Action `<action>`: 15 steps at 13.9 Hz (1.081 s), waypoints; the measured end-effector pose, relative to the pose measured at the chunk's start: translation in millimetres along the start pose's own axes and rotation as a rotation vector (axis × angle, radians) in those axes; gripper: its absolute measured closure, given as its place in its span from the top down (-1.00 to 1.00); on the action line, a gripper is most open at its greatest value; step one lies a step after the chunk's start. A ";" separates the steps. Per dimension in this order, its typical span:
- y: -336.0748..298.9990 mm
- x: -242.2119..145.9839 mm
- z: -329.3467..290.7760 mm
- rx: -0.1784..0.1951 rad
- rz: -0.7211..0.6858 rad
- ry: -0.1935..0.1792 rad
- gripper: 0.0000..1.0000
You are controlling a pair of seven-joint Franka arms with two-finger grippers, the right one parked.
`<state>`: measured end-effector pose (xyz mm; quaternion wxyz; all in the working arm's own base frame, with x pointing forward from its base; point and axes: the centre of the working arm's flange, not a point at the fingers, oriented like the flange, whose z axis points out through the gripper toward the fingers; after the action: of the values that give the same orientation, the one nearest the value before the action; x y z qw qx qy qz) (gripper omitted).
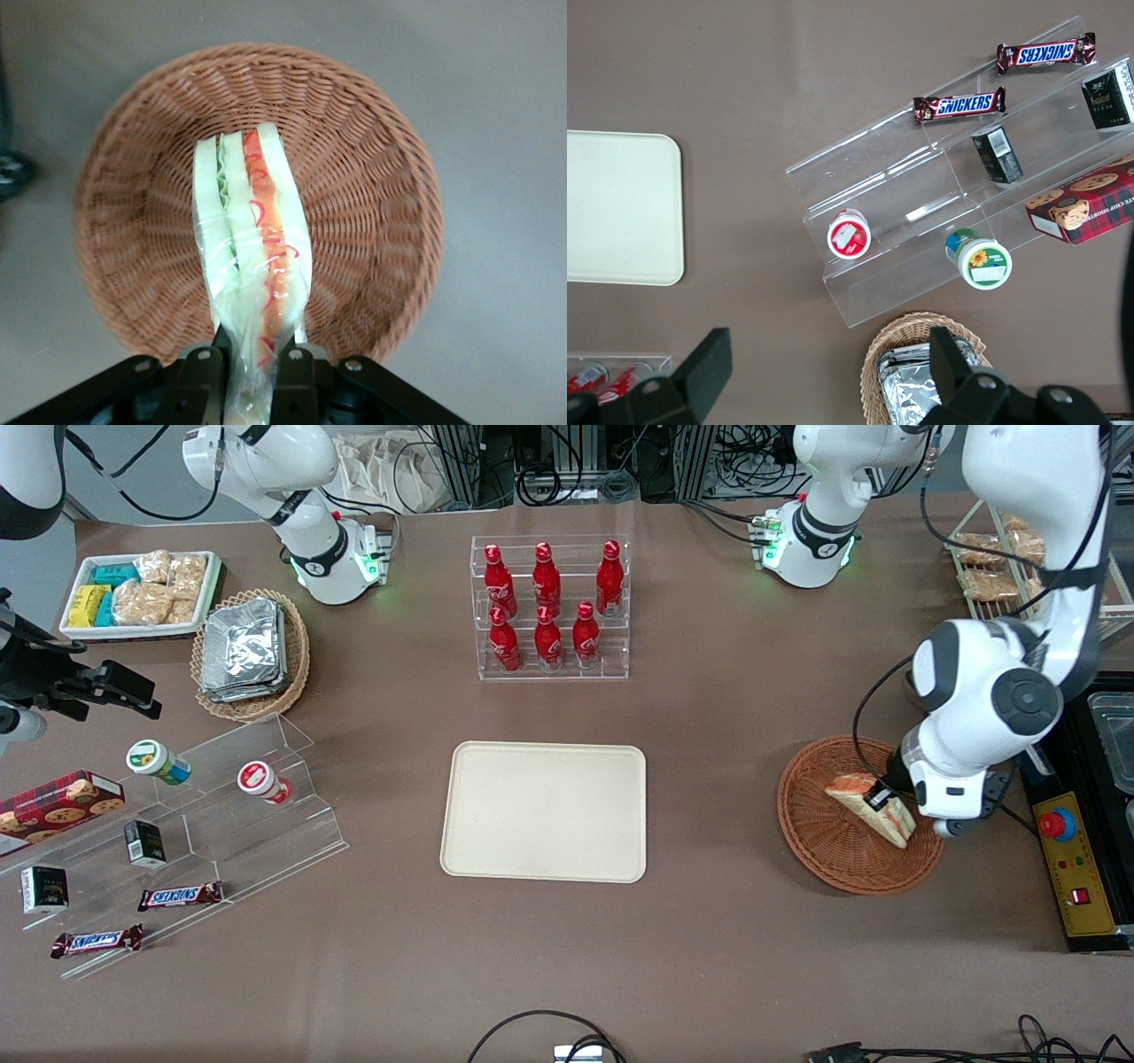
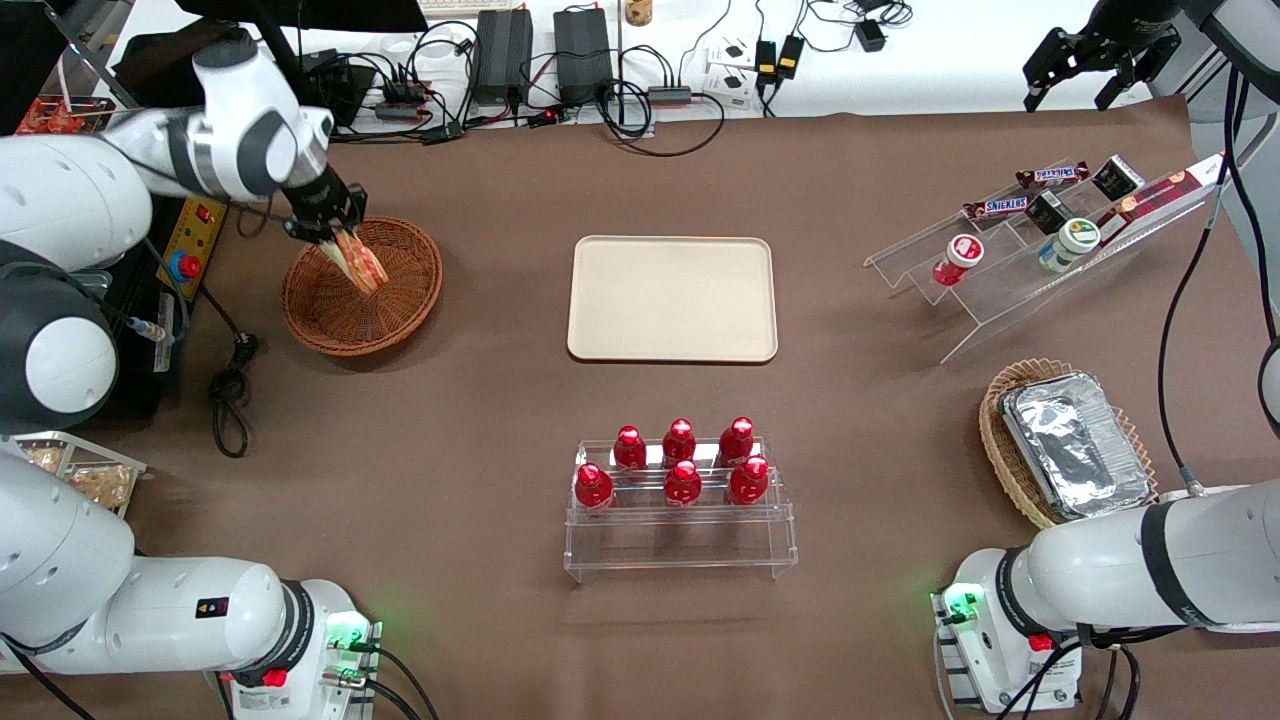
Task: Place sandwich from basket to tray
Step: 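Lift the sandwich and carry it over the cream tray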
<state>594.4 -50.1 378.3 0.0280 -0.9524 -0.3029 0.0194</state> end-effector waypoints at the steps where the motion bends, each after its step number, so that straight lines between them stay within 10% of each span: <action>1: 9.5 -6.4 -34.4 0.028 0.046 -0.006 -0.68; 8: 107.8 -114.3 -117.8 0.024 0.390 0.049 -0.68; 15: 207.2 -224.8 -107.3 -0.088 0.726 0.016 -0.70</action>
<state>536.1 -353.4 476.3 -0.0193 -0.9983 0.0549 0.0076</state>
